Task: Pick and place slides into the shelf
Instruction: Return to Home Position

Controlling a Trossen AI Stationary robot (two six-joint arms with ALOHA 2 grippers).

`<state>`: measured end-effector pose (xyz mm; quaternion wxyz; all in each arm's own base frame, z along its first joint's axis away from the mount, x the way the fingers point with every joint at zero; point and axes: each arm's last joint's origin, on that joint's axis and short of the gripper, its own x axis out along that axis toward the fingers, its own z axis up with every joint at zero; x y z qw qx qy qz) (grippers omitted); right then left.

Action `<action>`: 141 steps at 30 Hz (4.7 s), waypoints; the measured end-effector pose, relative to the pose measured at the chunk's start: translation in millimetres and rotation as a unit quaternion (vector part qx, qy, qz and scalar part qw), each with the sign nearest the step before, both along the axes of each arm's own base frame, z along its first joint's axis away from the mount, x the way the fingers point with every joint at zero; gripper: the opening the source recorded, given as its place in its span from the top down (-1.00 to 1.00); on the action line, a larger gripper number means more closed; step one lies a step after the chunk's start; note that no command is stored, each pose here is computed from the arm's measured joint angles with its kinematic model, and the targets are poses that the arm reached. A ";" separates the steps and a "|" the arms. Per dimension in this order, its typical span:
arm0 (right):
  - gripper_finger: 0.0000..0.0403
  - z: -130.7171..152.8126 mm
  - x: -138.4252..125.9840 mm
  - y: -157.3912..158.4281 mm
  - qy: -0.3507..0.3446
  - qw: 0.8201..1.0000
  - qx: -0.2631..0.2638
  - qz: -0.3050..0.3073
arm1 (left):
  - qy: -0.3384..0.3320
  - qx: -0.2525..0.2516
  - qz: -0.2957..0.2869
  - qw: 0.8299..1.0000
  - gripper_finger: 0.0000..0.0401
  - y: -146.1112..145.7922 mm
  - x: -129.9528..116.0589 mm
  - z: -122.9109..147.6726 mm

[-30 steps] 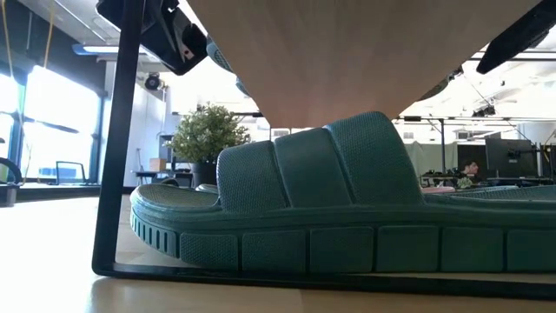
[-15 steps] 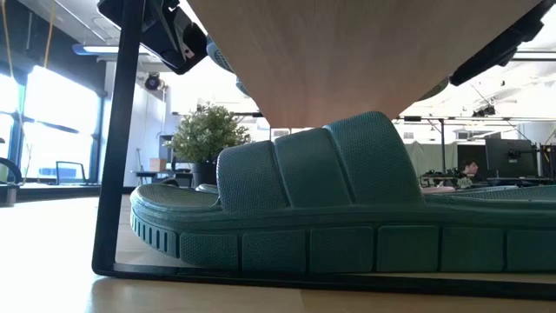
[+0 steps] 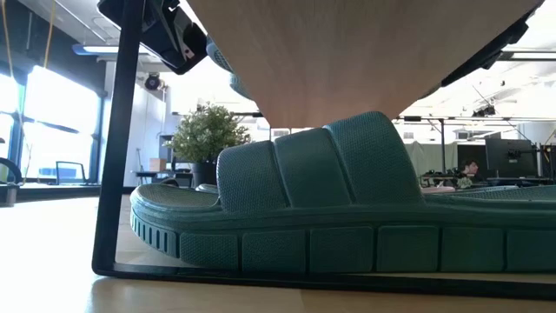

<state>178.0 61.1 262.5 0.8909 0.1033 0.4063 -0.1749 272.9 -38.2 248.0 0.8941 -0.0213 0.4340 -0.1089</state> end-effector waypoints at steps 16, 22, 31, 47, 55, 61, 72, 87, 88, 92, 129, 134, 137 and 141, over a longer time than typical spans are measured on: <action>1.00 -5.7 -10.3 -4.3 0.051 0.998 -0.003 -0.030 | 0.000 0.008 0.011 1.000 0.84 0.7 0.1 -0.3; 1.00 1.3 -18.3 -7.0 0.041 0.998 0.017 -0.033 | -0.011 0.014 0.002 1.000 0.84 1.3 -3.2 4.8; 1.00 52.6 -46.0 -17.2 0.047 0.998 0.041 -0.021 | -0.097 0.058 0.035 0.993 0.84 9.0 -35.7 46.8; 1.00 62.0 -95.3 -21.7 0.053 0.953 0.298 0.000 | -0.257 0.079 0.074 0.960 0.84 14.9 -101.7 104.6; 1.00 32.2 -66.4 11.5 -0.133 0.880 0.424 0.169 | -0.452 0.004 -0.008 0.892 0.84 -10.0 -82.4 90.2; 1.00 68.2 -57.7 8.2 -0.344 0.840 0.314 0.277 | -0.598 0.054 -0.038 0.799 0.84 11.5 -90.3 119.1; 1.00 173.5 -122.9 -42.8 -0.515 0.817 -0.020 0.260 | -0.626 0.235 0.039 0.743 0.84 75.2 -134.3 171.6; 1.00 178.0 -222.4 -88.0 -0.612 0.771 -0.109 0.138 | -0.596 0.319 0.149 0.722 0.84 71.2 -208.7 174.8; 1.00 175.7 -223.9 -88.6 -0.614 0.770 -0.108 0.136 | -0.596 0.322 0.155 0.719 0.84 68.9 -213.1 174.6; 1.00 165.8 -226.5 -90.0 -0.614 0.771 -0.104 0.130 | -0.576 0.320 0.176 0.731 0.84 61.1 -226.7 167.6; 1.00 57.6 -148.0 -57.9 -0.680 0.722 0.018 0.126 | -0.543 0.288 0.264 0.744 0.99 13.5 -304.8 121.6; 1.00 35.7 -133.3 -52.2 -0.684 0.718 0.045 0.121 | -0.542 0.287 0.265 0.744 0.99 11.5 -308.0 118.6; 1.00 24.1 -126.9 -49.8 -0.689 0.713 0.060 0.118 | -0.533 0.286 0.268 0.750 1.00 12.1 -307.3 116.6; 1.00 7.7 -119.3 -47.0 -0.693 0.707 0.084 0.113 | -0.526 0.280 0.271 0.756 1.00 12.5 -306.7 114.7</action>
